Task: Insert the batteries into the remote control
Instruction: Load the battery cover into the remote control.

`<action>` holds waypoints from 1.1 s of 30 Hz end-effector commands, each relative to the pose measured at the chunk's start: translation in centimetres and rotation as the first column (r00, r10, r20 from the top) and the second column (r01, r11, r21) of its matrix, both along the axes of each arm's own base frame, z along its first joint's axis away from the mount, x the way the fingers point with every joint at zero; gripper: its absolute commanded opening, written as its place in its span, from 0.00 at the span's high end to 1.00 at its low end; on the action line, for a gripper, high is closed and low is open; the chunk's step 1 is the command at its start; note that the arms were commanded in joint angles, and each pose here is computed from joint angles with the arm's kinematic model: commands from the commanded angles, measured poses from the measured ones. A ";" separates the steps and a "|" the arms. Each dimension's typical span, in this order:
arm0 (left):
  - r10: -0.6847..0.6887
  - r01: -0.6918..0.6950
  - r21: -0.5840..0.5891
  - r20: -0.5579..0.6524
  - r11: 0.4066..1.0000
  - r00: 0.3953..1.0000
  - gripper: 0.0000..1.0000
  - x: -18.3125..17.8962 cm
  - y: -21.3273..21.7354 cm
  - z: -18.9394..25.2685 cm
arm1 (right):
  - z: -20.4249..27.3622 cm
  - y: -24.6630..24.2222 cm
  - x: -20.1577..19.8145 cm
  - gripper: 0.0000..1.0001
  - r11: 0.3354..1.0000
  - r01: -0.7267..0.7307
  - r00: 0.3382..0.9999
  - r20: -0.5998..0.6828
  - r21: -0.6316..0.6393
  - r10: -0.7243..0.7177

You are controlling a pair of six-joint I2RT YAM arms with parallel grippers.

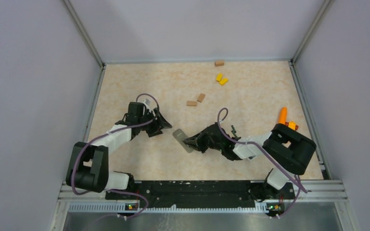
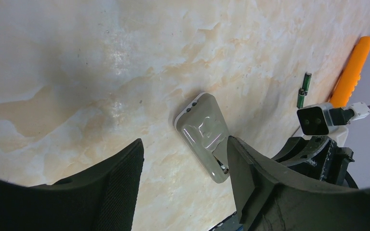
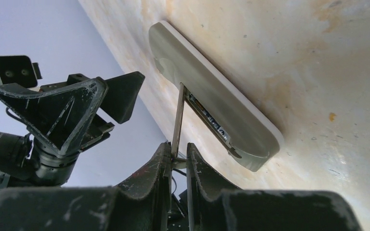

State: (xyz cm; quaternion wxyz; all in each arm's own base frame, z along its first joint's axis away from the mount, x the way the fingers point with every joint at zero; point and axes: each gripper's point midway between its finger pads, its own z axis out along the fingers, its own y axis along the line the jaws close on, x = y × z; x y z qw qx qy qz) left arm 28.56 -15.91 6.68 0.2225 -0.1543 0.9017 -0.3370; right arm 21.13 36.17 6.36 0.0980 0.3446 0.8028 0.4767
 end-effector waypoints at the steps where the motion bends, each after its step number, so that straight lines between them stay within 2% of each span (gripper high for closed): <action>1: 0.018 -0.019 0.002 0.050 1.000 0.999 0.33 0.5 0.4 1.1 | -1.5 -0.3 -0.6 0.93 0.998 -0.005 0.998 -0.061 -0.067 0.001; 7: 0.022 -0.022 0.002 0.053 1.000 0.998 0.32 0.5 0.5 1.2 | -1.1 -0.6 -0.7 0.81 0.995 -0.013 0.999 -0.053 -0.099 0.008; 12: 0.025 -0.025 0.002 0.055 1.000 0.998 0.32 0.6 0.6 1.3 | -0.1 -0.8 -0.2 0.66 0.995 -0.005 1.000 -0.027 -0.103 0.003; 17: 0.029 -0.030 0.001 0.053 1.000 0.998 0.32 0.8 0.6 1.3 | 0.9 -0.6 0.0 0.57 0.996 -0.012 1.000 -0.002 -0.094 0.012; 23: 0.033 -0.034 0.005 0.054 0.999 0.998 0.32 0.9 0.8 1.2 | 1.9 -0.6 -0.2 0.56 0.996 -0.030 0.999 0.010 -0.089 0.031; 33: 0.033 -0.032 -0.010 0.092 0.999 0.995 0.31 1.8 0.8 1.7 | 2.6 -1.7 -0.3 0.66 0.984 -0.050 0.996 0.066 -0.172 0.062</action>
